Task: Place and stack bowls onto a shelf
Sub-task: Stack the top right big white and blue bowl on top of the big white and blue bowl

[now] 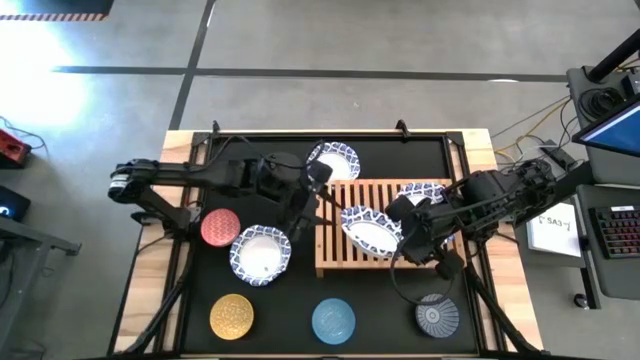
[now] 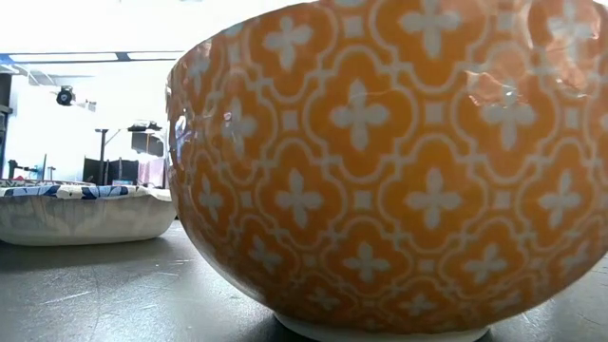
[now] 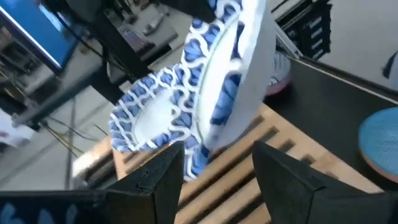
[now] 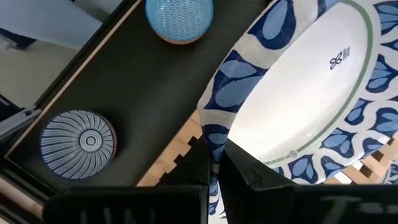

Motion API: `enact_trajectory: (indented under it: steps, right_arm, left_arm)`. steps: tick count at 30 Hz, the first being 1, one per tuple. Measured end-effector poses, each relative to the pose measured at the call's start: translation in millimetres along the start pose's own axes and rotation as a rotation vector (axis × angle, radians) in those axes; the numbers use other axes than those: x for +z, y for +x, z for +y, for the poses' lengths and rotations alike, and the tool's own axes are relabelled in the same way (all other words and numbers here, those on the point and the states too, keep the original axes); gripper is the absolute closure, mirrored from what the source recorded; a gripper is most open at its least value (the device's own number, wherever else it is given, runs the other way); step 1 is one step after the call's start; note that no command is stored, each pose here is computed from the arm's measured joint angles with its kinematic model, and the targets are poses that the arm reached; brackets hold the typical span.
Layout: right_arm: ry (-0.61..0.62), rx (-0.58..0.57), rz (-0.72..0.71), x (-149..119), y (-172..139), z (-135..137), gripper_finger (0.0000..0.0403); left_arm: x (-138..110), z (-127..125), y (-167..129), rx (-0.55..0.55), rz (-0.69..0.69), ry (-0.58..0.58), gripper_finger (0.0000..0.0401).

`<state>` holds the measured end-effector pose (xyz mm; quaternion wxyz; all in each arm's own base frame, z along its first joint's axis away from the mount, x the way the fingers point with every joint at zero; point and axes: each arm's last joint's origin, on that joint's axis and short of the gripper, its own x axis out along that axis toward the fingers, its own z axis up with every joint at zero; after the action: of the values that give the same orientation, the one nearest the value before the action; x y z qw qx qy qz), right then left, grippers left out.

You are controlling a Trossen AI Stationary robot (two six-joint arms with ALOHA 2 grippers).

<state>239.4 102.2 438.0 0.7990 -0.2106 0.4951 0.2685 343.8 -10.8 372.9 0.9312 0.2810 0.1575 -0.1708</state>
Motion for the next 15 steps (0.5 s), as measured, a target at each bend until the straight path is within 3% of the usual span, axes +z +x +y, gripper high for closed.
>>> enact_trajectory:
  steps: [5, 11, 15]
  right_arm:
    - [-0.026, 0.001, 0.0, 0.0, 0.2, 0.0, 0.0394]
    - [-0.087, 0.004, 0.011, 0.9, 3.6, -0.5, 0.0394]
    - [-0.145, 0.004, 0.015, 0.7, 4.4, -0.6, 0.0394]
  left_arm:
    - [5.9, -0.1, 4.2, 0.017, -0.056, 0.037, 0.0227]
    - [12.3, -8.1, 5.3, -0.1, -0.148, 0.041, 0.0227]
    - [15.2, -12.5, 6.3, -0.12, -0.159, 0.044, 0.0227]
